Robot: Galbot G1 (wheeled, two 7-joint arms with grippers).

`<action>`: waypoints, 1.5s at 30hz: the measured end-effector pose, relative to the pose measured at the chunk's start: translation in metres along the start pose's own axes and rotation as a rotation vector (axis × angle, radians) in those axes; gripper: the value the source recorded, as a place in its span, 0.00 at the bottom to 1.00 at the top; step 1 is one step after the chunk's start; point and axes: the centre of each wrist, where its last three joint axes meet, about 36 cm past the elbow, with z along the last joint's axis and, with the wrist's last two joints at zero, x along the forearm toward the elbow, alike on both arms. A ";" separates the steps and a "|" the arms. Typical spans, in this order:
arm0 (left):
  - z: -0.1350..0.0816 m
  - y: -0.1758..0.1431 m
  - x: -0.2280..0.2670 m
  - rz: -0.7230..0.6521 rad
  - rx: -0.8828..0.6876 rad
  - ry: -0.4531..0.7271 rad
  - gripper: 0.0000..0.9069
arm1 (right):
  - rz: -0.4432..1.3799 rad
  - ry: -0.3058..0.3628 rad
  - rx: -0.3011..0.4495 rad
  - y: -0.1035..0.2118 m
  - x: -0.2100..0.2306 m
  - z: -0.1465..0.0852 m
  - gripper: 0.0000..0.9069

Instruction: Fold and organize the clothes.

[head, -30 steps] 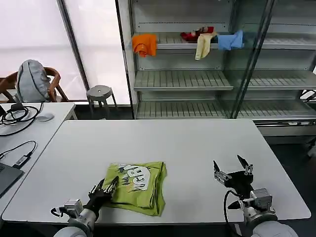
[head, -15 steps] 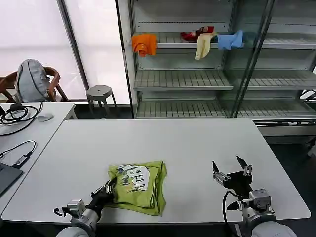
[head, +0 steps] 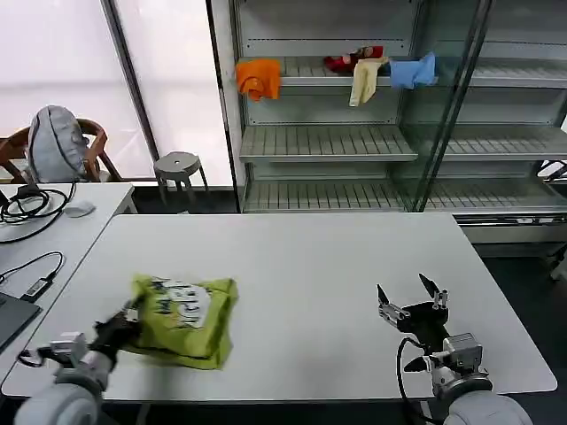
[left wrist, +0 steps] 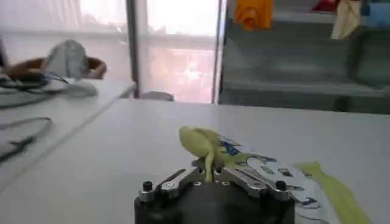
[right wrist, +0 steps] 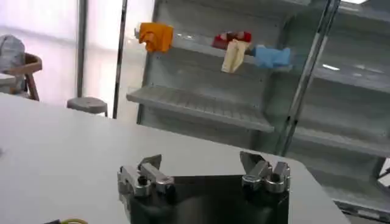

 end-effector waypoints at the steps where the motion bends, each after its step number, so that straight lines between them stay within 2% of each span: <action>1: -0.007 0.009 0.003 -0.025 -0.022 -0.013 0.01 | -0.001 -0.003 0.000 0.000 -0.001 0.000 1.00; 6: -0.038 0.038 0.022 -0.121 -0.132 -0.081 0.01 | -0.001 -0.013 0.000 -0.003 -0.004 -0.001 1.00; 9: -0.048 0.034 0.033 -0.134 -0.191 -0.112 0.01 | 0.004 -0.016 0.002 -0.004 -0.004 -0.001 1.00; 12: -0.052 0.017 0.042 -0.124 -0.250 -0.147 0.02 | 0.008 -0.016 0.006 -0.006 -0.003 0.000 1.00; 15: -0.043 -0.006 0.044 -0.102 -0.299 -0.154 0.02 | 0.014 -0.013 0.005 -0.007 -0.001 0.001 1.00; 18: -0.023 -0.036 0.040 -0.050 -0.341 -0.152 0.02 | 0.021 -0.014 0.005 -0.008 0.000 0.000 1.00; 26: 0.035 -0.133 0.030 0.197 -0.390 -0.132 0.02 | 0.041 -0.016 0.011 -0.009 0.004 -0.003 1.00; 29: 0.040 -0.156 0.029 0.259 -0.400 -0.151 0.02 | 0.050 -0.017 0.015 -0.010 0.003 -0.003 1.00; 36: 0.036 -0.195 0.024 0.350 -0.373 -0.169 0.02 | 0.069 -0.034 0.030 -0.016 -0.005 -0.007 1.00; 45: 0.035 -0.237 0.010 0.431 -0.313 -0.148 0.02 | 0.092 -0.092 0.046 -0.032 -0.027 -0.014 1.00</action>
